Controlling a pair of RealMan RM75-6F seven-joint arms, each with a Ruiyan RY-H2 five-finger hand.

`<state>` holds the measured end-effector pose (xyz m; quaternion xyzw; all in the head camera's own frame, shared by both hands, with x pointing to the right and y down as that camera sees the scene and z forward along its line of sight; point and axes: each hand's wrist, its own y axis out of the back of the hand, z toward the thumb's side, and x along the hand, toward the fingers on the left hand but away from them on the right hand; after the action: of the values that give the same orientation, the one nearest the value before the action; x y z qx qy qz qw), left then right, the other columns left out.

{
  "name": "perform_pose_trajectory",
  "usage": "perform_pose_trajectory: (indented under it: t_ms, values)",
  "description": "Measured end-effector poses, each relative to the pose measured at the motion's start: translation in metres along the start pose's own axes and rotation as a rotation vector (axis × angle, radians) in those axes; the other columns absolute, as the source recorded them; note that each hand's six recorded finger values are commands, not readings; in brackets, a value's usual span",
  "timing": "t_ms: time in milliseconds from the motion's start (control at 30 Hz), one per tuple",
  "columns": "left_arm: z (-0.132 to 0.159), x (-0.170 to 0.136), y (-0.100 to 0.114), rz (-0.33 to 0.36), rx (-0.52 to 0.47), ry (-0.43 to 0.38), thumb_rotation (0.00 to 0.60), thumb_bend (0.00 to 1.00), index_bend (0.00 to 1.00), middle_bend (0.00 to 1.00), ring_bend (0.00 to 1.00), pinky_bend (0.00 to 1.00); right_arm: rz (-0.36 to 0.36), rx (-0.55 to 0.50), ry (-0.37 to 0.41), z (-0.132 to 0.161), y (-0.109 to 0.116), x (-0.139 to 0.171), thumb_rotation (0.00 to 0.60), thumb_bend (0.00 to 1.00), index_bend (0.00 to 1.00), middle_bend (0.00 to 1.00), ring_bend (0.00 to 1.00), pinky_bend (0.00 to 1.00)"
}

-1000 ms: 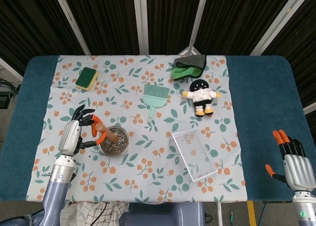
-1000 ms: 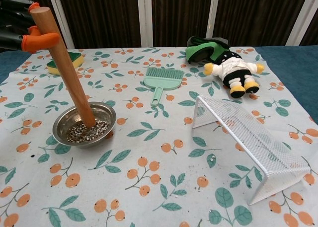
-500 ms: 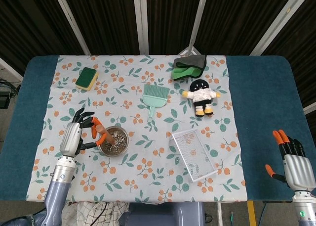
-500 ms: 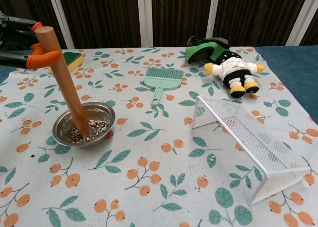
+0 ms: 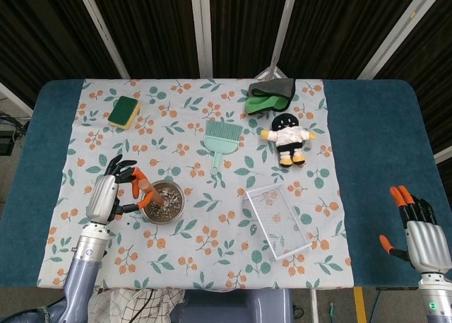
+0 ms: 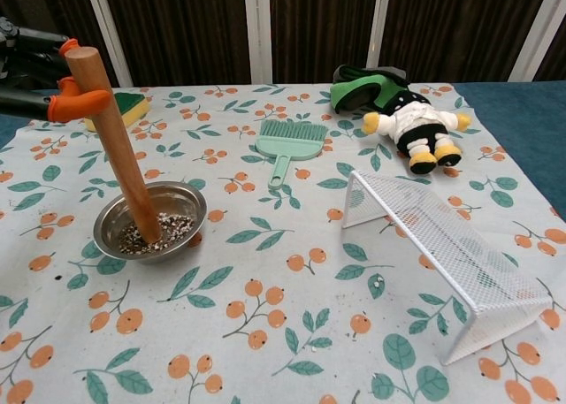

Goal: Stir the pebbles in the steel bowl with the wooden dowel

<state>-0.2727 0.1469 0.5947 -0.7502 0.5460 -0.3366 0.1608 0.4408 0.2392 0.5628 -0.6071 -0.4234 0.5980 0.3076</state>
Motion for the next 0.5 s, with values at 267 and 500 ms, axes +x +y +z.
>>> perform_pose_trajectory:
  t_ms: [267,500]
  values:
    - [0.013,0.002,0.011,0.02,-0.018,-0.024,0.6,0.77,0.66,0.74,0.21,0.02,0.0,0.001,-0.001,0.0,0.0,0.001,0.6,0.31,0.0,0.0,0.0,0.0]
    - [0.023,0.004,0.02,0.035,-0.02,-0.045,0.6,0.77,0.66,0.74,0.21,0.02,0.0,0.0,-0.001,0.0,0.0,0.001,0.6,0.31,0.0,0.0,0.0,0.0]
